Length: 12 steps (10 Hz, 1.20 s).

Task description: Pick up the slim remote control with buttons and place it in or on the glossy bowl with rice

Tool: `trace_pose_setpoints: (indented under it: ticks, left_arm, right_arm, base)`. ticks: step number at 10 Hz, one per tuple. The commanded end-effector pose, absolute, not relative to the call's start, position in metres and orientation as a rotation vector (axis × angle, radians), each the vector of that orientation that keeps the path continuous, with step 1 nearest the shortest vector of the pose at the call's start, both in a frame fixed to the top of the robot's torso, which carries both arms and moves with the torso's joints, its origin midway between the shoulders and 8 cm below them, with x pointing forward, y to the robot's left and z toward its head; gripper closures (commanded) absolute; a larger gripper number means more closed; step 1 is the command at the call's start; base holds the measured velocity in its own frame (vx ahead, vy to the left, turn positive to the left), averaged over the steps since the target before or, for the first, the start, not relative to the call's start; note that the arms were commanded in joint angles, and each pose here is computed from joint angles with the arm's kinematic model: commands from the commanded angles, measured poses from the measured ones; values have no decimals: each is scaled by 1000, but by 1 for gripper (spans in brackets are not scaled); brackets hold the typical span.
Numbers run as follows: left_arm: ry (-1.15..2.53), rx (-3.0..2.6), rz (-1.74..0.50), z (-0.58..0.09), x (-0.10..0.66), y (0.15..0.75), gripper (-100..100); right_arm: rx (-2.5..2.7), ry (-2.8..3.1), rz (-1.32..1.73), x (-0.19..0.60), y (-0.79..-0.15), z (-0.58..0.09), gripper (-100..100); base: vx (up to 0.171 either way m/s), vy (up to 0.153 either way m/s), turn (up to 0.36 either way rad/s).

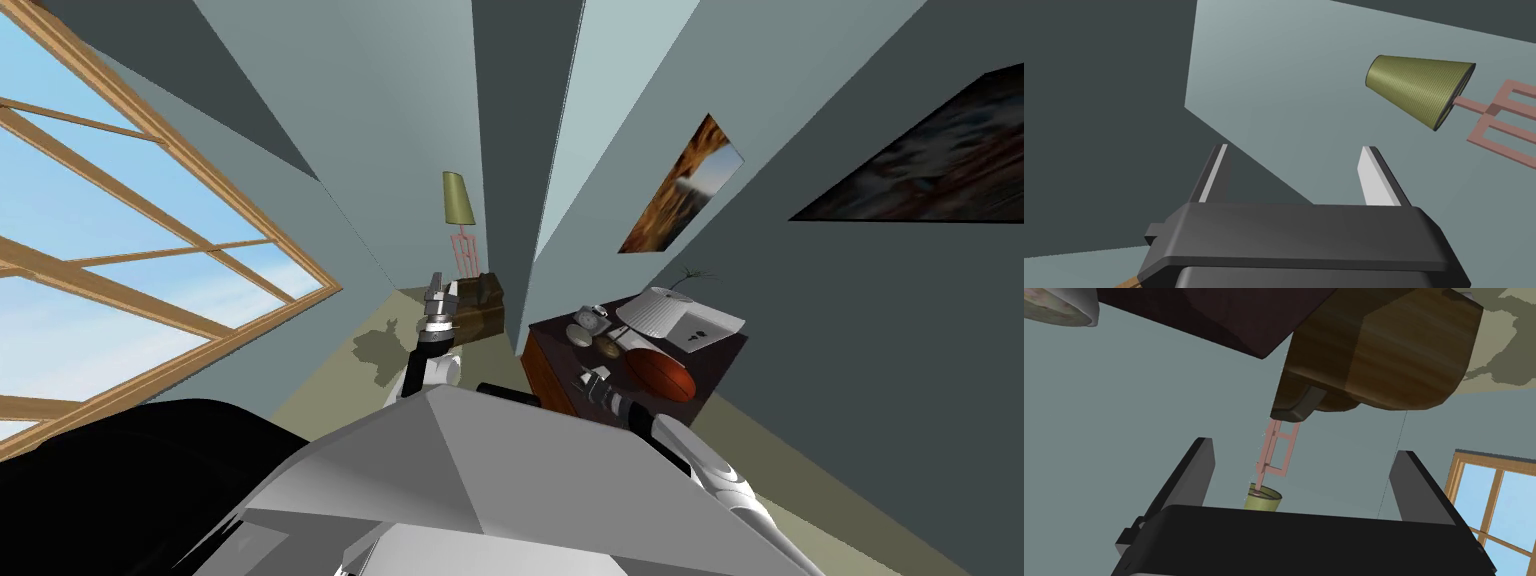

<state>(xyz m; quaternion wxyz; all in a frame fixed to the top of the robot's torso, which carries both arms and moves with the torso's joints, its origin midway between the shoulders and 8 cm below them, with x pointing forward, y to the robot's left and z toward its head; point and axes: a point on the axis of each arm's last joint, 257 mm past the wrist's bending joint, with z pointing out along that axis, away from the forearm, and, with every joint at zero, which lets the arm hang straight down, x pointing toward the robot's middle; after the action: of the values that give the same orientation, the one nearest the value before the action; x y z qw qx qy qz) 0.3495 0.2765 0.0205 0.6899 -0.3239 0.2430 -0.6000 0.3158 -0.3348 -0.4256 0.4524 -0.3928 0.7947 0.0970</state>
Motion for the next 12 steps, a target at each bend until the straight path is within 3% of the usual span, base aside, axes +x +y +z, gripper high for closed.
trace_pose_setpoints:
  ticks: [1,12]
  left_arm:
    - [543,-724,-1342,20,350,277,0]
    - [543,-724,-1342,20,349,277,0]
  right_arm:
    - [-1038,1983,207,308,-343,-436,-100]
    - [-1647,2138,14,200,-462,-517,-100]
  base:
    - [12,-22,152]
    - [18,-19,212]
